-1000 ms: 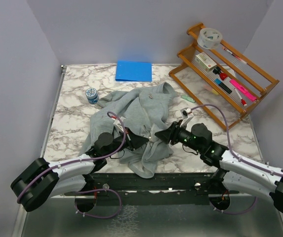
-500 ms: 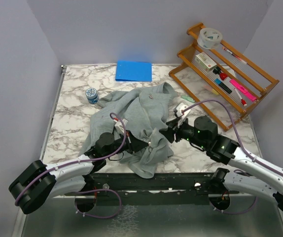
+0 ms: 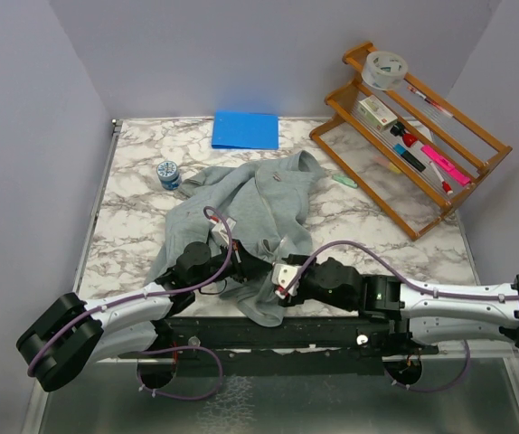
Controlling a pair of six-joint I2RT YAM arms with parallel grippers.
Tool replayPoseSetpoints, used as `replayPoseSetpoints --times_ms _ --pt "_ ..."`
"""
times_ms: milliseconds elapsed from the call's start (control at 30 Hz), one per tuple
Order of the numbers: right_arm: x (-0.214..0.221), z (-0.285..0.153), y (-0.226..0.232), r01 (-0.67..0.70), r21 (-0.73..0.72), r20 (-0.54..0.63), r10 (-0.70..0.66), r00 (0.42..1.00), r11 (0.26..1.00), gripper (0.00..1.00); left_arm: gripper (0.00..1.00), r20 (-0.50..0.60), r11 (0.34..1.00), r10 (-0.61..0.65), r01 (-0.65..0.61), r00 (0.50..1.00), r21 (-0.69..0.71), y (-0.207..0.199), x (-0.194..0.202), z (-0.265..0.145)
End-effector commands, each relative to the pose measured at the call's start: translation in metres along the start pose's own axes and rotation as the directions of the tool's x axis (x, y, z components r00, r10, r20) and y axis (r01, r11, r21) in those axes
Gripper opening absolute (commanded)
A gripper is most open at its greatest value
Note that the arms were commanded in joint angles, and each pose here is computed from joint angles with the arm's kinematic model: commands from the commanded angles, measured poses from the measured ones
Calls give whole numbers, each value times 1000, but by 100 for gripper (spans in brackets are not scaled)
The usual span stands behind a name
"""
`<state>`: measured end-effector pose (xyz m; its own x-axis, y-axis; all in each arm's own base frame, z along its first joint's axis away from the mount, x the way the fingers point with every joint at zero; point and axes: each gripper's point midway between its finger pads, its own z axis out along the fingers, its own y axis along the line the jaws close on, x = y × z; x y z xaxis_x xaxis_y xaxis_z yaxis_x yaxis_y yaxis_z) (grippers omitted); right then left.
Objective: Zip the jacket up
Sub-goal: Insert the zipper into the jacket.
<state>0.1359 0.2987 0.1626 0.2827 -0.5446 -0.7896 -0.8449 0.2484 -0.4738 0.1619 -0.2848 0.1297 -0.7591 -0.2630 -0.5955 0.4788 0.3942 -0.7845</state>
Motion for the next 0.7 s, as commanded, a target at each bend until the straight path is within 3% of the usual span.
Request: replayPoseSetpoints --times_ms 0,200,667 --pt "-11 11 -5 94 32 33 -95 995 995 66 0 -33 1000 15 -15 999 2 0 5 1" --pt "-17 19 5 147 -24 52 -146 988 989 64 0 -30 1000 14 -14 999 -5 1 5 1" --pt "13 31 17 260 -79 -44 -264 963 962 59 0 -28 1000 12 -13 1000 -15 4 5 2"
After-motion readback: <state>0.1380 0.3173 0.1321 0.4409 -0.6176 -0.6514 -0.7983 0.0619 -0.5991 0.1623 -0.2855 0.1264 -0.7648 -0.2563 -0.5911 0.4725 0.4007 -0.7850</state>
